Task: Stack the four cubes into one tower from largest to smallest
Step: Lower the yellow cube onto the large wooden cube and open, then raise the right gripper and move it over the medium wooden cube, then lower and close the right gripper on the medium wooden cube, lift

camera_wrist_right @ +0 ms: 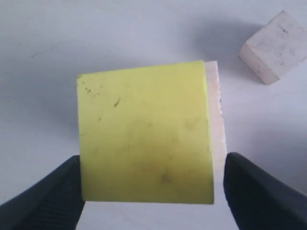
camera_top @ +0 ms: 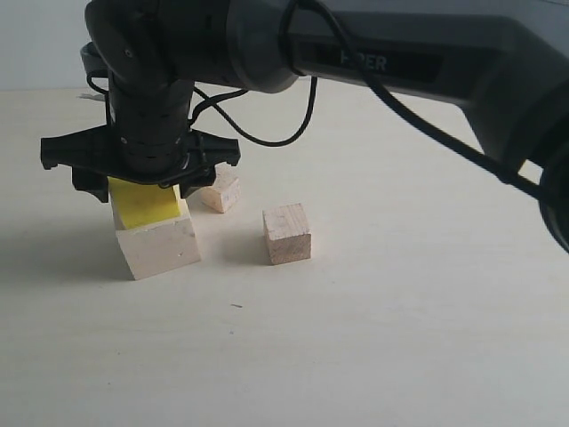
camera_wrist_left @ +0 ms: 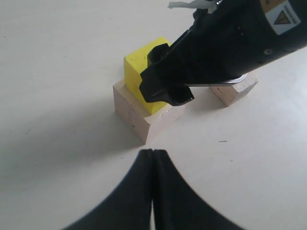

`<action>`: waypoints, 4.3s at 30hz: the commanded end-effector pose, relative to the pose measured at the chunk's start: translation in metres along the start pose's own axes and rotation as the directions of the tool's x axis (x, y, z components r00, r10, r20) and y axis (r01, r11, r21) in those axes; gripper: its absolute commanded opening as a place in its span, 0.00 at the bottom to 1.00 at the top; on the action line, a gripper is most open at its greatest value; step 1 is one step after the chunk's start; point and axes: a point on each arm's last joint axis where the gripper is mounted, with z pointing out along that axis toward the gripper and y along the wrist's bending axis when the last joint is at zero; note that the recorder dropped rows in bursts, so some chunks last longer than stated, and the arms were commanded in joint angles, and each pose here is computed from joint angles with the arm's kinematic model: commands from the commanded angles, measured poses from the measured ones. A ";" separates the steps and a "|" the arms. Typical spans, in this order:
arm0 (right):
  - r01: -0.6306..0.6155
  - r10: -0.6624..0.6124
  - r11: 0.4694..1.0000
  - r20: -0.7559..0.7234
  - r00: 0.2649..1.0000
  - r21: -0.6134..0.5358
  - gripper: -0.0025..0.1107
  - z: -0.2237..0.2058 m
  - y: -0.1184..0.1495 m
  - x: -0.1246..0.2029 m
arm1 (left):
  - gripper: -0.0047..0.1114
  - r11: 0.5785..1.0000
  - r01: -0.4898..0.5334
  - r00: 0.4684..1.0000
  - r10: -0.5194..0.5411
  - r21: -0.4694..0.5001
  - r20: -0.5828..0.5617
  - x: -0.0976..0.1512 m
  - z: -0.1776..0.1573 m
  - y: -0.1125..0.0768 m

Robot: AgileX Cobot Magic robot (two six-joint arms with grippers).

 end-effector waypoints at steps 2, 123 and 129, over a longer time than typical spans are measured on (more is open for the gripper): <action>0.036 -0.036 0.999 0.012 0.999 0.006 0.67 -0.004 0.001 -0.001 | 0.04 1.000 0.004 1.000 -0.004 0.009 0.002 0.000 0.001 -0.001; 0.353 -0.332 0.928 -0.159 0.930 0.124 0.66 -0.031 -0.126 0.004 | 0.04 1.000 -0.012 0.999 0.012 -0.015 -0.034 0.014 0.009 0.002; 0.347 -0.336 0.932 -0.107 0.936 0.108 0.66 -0.030 -0.123 0.000 | 0.04 1.000 -0.011 0.999 0.010 -0.015 -0.030 0.013 0.009 0.002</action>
